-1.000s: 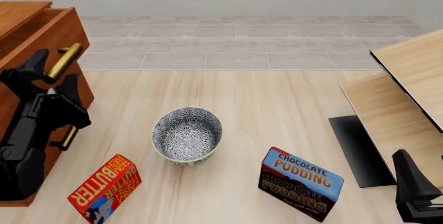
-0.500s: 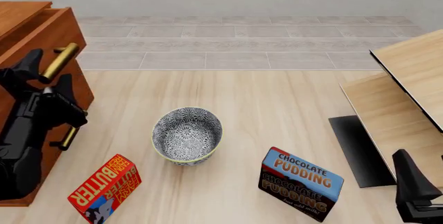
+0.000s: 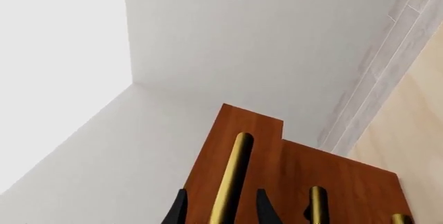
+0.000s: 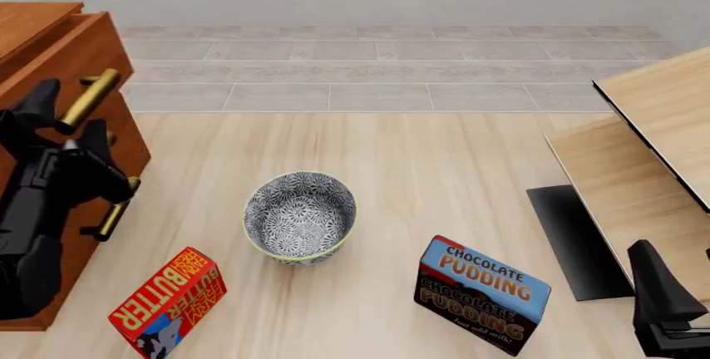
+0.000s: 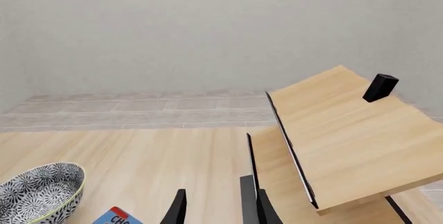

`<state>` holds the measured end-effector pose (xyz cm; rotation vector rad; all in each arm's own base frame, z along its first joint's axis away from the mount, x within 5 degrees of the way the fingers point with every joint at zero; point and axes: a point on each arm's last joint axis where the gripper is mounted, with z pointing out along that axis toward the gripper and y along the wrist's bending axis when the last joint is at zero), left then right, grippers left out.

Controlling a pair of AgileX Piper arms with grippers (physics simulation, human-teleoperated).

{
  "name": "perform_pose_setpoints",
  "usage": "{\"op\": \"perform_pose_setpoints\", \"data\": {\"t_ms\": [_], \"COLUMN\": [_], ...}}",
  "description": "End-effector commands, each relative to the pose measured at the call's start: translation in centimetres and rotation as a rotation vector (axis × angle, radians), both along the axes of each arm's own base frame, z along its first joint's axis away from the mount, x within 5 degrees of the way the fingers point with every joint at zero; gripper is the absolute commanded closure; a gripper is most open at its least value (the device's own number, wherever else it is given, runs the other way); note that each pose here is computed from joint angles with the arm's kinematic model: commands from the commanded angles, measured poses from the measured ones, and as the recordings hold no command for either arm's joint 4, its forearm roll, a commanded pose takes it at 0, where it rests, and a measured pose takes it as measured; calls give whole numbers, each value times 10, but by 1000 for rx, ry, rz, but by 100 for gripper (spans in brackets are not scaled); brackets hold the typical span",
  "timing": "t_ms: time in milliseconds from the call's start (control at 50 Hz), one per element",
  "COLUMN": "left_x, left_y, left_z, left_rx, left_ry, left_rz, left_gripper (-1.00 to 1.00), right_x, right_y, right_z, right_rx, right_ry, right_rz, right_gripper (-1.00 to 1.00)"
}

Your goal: Close the top drawer of the cabinet.

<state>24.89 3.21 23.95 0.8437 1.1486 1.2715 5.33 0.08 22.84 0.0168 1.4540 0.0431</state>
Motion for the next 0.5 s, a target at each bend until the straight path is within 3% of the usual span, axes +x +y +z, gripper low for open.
{"op": "perform_pose_setpoints", "data": {"t_ms": [20, 500], "left_x": [2, 4], "left_y": [11, 17], "left_z": [2, 3], "left_rx": [-2, 7], "left_ry": [-10, -13], "left_rz": [49, 73], "left_gripper": [-100, -100], "right_x": [0, 0], "right_y": [0, 0], "right_z": [0, 0], "right_rx": [0, -3], "right_ry": [1, -1], "right_rz": [0, 0], "right_gripper": [-100, -100]}}
